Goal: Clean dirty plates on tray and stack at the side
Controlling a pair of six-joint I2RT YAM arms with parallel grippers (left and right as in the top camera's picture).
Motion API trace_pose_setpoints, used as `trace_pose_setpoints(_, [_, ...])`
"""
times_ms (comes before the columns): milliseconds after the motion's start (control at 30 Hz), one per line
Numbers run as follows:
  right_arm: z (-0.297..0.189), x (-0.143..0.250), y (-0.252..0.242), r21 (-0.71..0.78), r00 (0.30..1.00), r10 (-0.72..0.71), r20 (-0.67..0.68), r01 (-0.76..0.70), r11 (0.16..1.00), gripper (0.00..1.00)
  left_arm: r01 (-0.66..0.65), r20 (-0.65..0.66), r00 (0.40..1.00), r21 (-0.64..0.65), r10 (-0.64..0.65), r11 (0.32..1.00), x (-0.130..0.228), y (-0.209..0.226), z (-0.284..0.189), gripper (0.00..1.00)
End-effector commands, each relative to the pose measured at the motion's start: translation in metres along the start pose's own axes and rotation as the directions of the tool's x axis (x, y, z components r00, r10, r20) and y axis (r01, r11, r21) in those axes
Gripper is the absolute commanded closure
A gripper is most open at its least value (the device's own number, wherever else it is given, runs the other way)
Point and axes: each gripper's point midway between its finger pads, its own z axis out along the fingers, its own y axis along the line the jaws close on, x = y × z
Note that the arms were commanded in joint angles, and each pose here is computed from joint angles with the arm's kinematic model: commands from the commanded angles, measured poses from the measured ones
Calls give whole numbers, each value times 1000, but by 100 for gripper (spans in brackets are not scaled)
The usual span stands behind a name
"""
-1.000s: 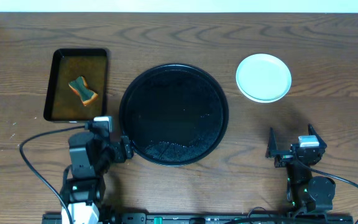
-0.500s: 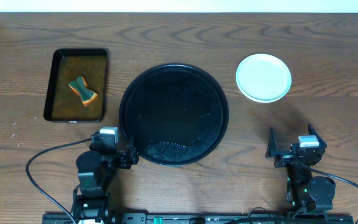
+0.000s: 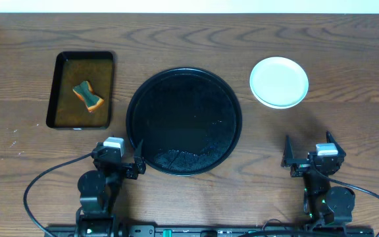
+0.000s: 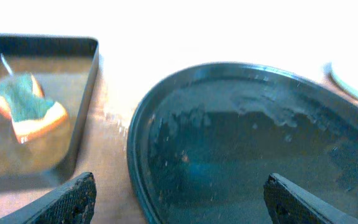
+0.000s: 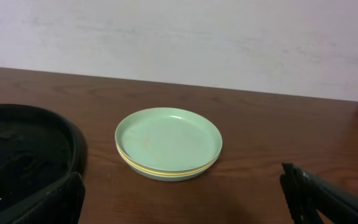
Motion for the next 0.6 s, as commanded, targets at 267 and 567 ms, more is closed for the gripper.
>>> trace_pose_setpoints(267, [0, 1, -4, 17, 1000, 3, -2, -3, 1000, 1, -36, 62, 997, -68, 41, 997, -9, 7, -7, 13])
trace_pose_setpoints(567, [0, 1, -4, 17, 1000, 3, -3, -3, 1000, 1, 90, 162, 985, -200, -57, 976, -25, 31, -17, 13])
